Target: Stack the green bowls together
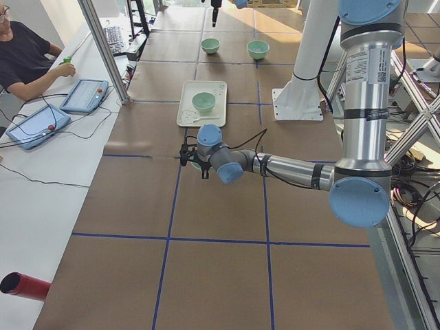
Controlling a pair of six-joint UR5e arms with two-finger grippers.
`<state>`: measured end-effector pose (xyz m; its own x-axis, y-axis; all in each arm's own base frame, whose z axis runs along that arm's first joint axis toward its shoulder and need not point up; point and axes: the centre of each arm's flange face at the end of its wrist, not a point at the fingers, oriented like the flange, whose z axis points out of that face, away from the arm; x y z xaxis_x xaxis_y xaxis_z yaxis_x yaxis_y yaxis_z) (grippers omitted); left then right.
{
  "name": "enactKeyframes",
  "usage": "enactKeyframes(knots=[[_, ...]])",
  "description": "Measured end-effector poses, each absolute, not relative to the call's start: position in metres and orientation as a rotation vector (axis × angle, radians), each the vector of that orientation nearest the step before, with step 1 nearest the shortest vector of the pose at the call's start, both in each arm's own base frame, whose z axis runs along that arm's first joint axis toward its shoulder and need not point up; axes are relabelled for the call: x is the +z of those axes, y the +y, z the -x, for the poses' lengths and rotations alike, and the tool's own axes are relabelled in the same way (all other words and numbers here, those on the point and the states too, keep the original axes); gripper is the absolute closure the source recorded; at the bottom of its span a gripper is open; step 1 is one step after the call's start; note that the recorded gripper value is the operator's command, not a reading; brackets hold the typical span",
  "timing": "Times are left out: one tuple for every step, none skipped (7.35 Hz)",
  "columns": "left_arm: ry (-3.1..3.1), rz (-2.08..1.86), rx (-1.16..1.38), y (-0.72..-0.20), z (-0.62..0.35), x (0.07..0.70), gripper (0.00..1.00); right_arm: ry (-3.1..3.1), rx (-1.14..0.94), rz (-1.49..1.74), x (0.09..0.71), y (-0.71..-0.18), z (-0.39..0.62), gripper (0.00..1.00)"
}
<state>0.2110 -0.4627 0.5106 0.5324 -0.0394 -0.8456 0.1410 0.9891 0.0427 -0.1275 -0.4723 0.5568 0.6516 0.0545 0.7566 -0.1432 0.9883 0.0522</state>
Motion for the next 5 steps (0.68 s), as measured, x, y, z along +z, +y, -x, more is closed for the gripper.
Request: enactKeyframes(knots=[[1.018,-0.091,-0.151,-0.469,-0.214,0.486,1.0,-0.859,0.118,-0.111,0.569,-0.473,0.143,0.0],[1.036,-0.071,-0.202,-0.478,-0.22,0.464,1.0,-0.849,0.117,-0.112,0.58,-0.475,0.156,0.0],[1.047,-0.057,-0.236,-0.487,-0.226,0.444,1.0,-0.832,0.111,-0.108,0.589,-0.478,0.169,0.0],[1.048,-0.047,-0.255,-0.497,-0.232,0.424,1.0,-0.819,0.105,-0.099,0.598,-0.484,0.182,0.0],[1.045,-0.04,-0.266,-0.504,-0.236,0.406,1.0,-0.81,0.099,-0.089,0.604,-0.49,0.192,0.16]])
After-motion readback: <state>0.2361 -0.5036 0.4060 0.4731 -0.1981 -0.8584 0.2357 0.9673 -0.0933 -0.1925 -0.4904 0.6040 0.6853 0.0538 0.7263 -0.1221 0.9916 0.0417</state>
